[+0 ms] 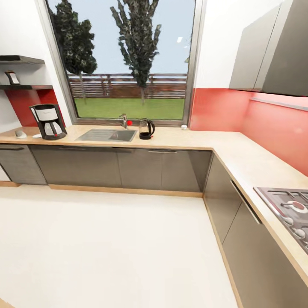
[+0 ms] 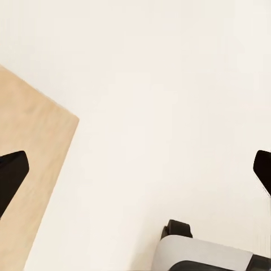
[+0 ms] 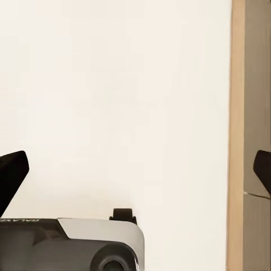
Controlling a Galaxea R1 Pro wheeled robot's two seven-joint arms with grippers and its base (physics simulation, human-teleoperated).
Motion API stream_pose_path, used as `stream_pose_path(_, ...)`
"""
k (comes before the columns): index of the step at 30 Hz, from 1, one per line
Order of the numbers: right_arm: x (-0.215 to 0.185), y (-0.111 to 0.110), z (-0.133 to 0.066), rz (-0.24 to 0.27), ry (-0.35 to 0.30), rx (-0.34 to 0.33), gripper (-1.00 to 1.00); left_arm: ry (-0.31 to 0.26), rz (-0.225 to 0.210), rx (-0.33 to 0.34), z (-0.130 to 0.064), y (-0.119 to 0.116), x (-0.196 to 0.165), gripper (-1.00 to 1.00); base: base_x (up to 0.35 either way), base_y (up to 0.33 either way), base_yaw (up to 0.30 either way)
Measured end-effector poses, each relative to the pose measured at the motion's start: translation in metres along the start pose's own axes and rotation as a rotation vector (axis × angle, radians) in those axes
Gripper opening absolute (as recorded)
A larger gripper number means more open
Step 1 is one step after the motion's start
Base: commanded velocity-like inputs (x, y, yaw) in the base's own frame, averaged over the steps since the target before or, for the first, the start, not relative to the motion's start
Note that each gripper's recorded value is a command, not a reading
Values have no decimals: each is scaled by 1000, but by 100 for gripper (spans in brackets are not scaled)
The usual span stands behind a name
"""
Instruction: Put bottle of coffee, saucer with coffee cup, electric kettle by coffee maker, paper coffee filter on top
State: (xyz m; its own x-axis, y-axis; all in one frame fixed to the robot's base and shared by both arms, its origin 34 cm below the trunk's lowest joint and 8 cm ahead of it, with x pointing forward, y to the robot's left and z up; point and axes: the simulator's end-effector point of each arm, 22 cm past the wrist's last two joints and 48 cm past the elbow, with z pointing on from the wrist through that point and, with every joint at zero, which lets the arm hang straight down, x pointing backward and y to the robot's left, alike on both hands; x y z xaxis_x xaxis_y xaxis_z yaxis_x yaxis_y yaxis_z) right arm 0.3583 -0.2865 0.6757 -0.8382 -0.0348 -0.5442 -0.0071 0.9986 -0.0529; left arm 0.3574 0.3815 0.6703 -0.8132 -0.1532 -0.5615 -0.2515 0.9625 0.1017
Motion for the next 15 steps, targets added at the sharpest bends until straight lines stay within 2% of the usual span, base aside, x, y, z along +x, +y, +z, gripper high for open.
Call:
stream_pose_path(10,0,2,0,-4,1,-5,100,0,0,0,0,0,0,100,334,0,4)
stream_pose_path(15,0,2,0,-4,-1,-4,100,-1,0,0,0,0,0,100,334,0,149)
